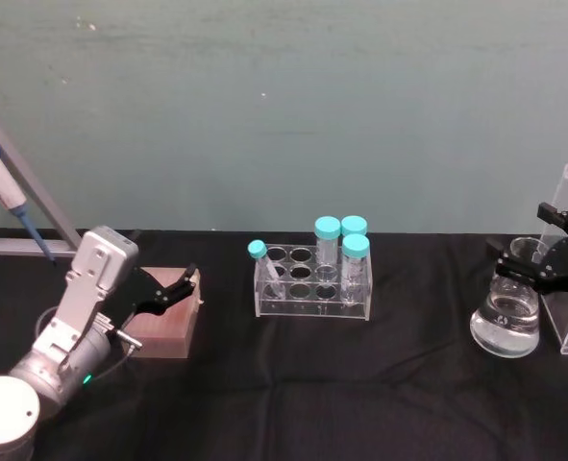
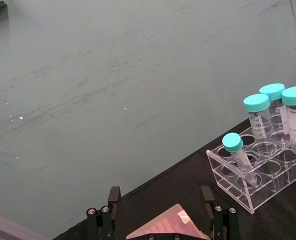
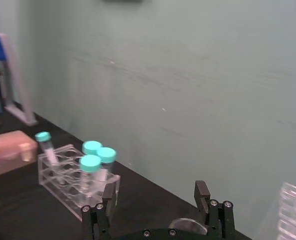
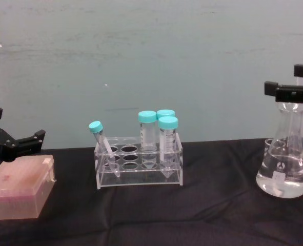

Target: Place the experimental apparatus aside using one hand.

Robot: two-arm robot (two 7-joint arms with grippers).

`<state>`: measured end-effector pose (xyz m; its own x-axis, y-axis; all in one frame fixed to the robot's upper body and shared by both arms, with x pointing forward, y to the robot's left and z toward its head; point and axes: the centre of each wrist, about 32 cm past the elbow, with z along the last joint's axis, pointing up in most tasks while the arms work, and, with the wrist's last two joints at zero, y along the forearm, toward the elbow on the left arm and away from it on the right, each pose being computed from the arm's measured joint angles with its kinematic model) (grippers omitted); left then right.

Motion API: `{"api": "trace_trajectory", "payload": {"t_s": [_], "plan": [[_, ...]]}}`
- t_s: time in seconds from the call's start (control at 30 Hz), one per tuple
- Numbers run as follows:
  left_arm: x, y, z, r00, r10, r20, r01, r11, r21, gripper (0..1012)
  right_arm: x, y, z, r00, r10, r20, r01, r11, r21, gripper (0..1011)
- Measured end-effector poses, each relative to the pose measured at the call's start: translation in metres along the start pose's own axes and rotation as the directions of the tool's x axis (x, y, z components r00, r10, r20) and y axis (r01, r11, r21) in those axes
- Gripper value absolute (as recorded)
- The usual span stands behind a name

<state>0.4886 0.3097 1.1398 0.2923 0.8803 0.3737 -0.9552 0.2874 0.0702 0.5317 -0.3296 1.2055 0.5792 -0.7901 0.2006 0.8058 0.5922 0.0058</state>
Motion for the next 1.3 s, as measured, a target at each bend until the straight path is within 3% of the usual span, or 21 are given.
{"api": "trace_trajectory", "payload": {"t_s": [0.27,0.47,0.77,1.1,1.3], "plan": [[0.0,0.0,0.0,1.0,0.0,0.0,0.0,1.0,0.0,1000,-0.004,-0.019,0.007,0.996,0.09,-0.009,-0.09,0.996,0.027,1003],[0.0,0.0,0.0,1.0,0.0,0.0,0.0,1.0,0.0,1000,-0.008,-0.029,0.005,0.99,0.136,-0.037,-0.136,0.991,0.014,1003],[0.0,0.0,0.0,1.0,0.0,0.0,0.0,1.0,0.0,1000,-0.017,-0.042,-0.01,0.975,0.192,-0.115,-0.2,0.978,-0.061,1003],[0.0,0.0,0.0,1.0,0.0,0.0,0.0,1.0,0.0,1000,-0.022,-0.054,-0.034,0.967,0.162,-0.197,-0.197,0.965,-0.173,1003],[0.0,0.0,0.0,1.0,0.0,0.0,0.0,1.0,0.0,1000,-0.023,-0.059,-0.039,0.967,0.143,-0.211,-0.186,0.962,-0.202,1003]]}}
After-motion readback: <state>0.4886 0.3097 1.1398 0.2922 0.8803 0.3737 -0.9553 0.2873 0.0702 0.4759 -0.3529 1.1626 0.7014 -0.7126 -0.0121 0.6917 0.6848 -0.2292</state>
